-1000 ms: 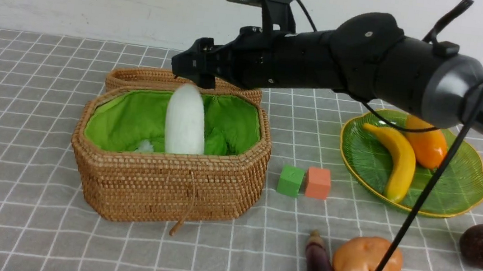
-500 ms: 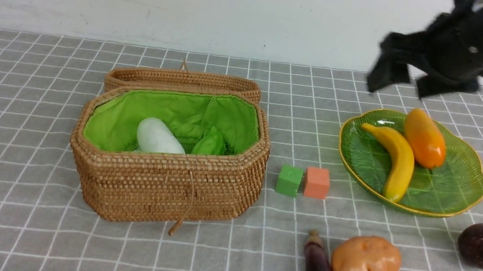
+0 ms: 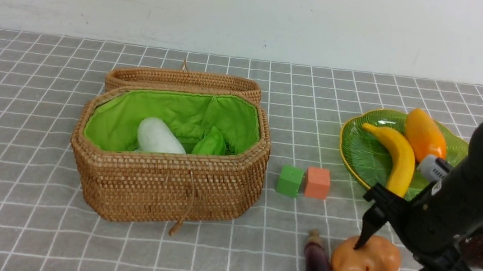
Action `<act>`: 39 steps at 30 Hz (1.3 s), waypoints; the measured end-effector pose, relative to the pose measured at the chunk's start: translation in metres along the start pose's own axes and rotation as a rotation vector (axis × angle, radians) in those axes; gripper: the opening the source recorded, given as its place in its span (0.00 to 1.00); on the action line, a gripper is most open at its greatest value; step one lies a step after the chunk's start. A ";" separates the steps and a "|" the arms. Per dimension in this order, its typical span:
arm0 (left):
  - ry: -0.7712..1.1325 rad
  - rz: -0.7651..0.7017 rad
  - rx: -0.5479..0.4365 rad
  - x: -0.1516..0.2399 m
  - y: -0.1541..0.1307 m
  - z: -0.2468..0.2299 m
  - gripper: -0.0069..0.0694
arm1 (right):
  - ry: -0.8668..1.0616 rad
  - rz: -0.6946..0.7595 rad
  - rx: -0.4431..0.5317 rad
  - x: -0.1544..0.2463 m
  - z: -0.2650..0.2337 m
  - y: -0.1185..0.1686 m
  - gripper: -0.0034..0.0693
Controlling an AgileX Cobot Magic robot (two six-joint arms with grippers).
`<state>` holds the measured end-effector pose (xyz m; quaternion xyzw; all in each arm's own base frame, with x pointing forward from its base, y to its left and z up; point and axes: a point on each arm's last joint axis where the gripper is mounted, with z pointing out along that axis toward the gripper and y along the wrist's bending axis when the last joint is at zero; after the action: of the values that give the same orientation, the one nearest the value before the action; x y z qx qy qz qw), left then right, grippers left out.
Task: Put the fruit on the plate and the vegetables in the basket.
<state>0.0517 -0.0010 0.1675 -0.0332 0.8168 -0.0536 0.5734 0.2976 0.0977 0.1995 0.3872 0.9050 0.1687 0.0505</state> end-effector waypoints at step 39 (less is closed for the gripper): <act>0.000 0.000 0.000 0.000 0.000 0.000 0.34 | -0.173 -0.626 -0.152 0.007 -0.030 -0.003 0.76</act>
<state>0.0517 -0.0010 0.1675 -0.0332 0.8168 -0.0536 0.5734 0.2837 0.0927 0.2270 0.0984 0.9573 0.1786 0.2051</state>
